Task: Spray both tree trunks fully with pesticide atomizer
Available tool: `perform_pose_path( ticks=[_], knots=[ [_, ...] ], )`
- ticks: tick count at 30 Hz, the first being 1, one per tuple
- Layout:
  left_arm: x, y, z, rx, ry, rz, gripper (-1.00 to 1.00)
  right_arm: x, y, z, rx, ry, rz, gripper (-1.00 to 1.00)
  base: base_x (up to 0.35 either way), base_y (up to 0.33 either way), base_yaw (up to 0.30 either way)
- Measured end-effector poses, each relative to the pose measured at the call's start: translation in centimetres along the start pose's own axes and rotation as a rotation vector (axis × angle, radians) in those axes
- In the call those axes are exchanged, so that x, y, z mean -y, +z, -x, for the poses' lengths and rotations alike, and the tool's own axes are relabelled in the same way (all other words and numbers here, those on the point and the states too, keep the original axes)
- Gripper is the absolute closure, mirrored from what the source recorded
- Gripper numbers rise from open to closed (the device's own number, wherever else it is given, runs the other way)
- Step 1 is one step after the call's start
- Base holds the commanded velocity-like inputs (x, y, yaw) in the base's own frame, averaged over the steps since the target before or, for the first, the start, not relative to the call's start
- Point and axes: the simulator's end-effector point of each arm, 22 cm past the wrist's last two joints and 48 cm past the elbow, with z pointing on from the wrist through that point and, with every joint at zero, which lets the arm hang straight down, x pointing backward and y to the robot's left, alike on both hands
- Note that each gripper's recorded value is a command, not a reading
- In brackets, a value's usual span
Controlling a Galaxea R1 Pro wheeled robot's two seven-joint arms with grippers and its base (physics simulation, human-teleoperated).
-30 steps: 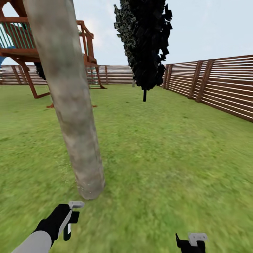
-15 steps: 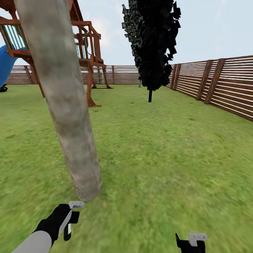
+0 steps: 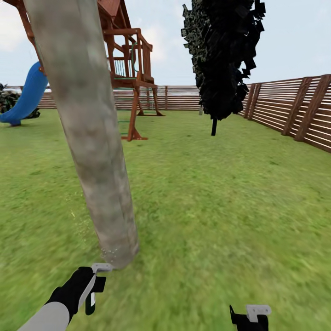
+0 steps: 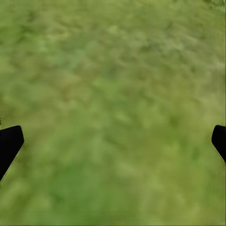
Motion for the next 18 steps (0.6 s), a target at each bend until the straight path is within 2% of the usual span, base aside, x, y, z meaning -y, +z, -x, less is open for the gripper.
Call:
perform_pose_path(
  ticks=[6,9,12,16,18],
  knots=[
    [0.1,0.0,0.0,0.001,0.0,-0.002,1.0,0.0,0.0,0.0,0.0,0.0,0.0,-1.0,0.069,-0.043,0.271],
    [0.2,0.0,0.2,0.006,0.001,-0.003,1.0,0.5,0.0,0.1,0.002,-0.003,-0.008,-1.0,0.001,-0.001,0.062],
    [0.6,-0.3,2.5,0.1,0.001,-0.008,1.0,0.7,0.0,0.1,0.003,-0.004,-0.011,-1.0,0.0,0.0,0.005],
    [3.2,-0.9,4.2,0.134,0.006,-0.046,1.0,0.7,0.0,0.1,0.002,-0.004,-0.011,-1.0,0.0,0.0,0.0],
    [2.7,-1.2,5.4,0.148,0.009,-0.036,1.0,0.7,0.0,0.1,0.003,-0.004,-0.011,-1.0,0.0,0.0,0.0]
  ],
)
